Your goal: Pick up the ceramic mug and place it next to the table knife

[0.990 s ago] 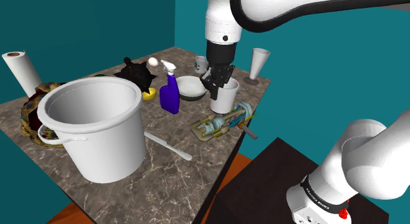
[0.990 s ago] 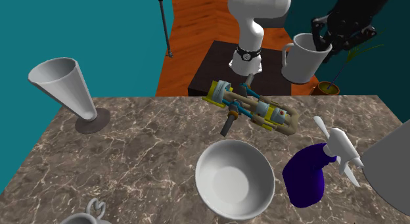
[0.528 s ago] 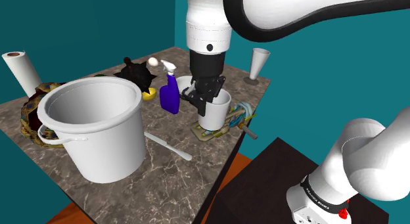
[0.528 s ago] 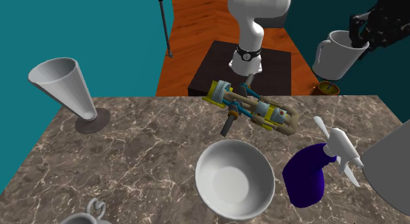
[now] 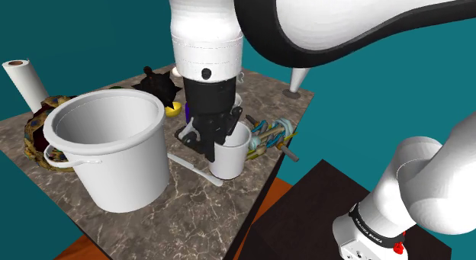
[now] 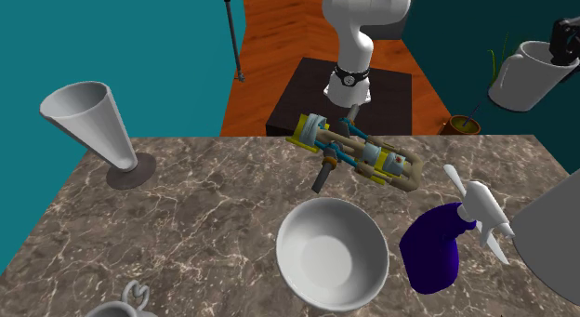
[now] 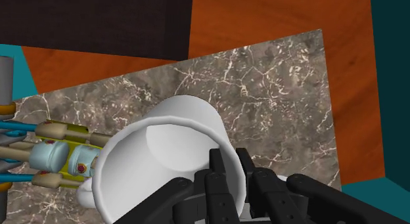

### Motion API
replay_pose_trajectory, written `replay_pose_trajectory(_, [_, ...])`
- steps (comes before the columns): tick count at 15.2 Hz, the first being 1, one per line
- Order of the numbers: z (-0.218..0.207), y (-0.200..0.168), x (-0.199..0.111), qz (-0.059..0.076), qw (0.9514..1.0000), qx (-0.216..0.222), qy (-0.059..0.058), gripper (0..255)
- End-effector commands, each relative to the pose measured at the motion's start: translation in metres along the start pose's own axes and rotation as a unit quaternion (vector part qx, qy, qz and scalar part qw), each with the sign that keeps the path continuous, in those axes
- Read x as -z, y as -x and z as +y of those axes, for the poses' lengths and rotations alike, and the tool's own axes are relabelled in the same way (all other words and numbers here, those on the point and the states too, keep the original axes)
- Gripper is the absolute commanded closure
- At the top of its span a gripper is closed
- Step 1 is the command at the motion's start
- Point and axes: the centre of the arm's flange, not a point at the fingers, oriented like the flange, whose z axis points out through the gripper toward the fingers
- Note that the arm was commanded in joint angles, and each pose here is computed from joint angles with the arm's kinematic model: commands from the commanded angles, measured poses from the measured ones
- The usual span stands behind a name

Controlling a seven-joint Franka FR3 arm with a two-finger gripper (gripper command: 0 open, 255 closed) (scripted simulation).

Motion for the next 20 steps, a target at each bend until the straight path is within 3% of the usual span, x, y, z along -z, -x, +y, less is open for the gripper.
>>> replay_pose_trajectory(1, [-0.007, 0.001, -0.008, 0.000, 1.0000, -0.001, 0.000, 255])
replay_pose_trajectory(20, [-0.014, -0.004, -0.108, 0.000, 1.0000, -0.001, 0.000, 255])
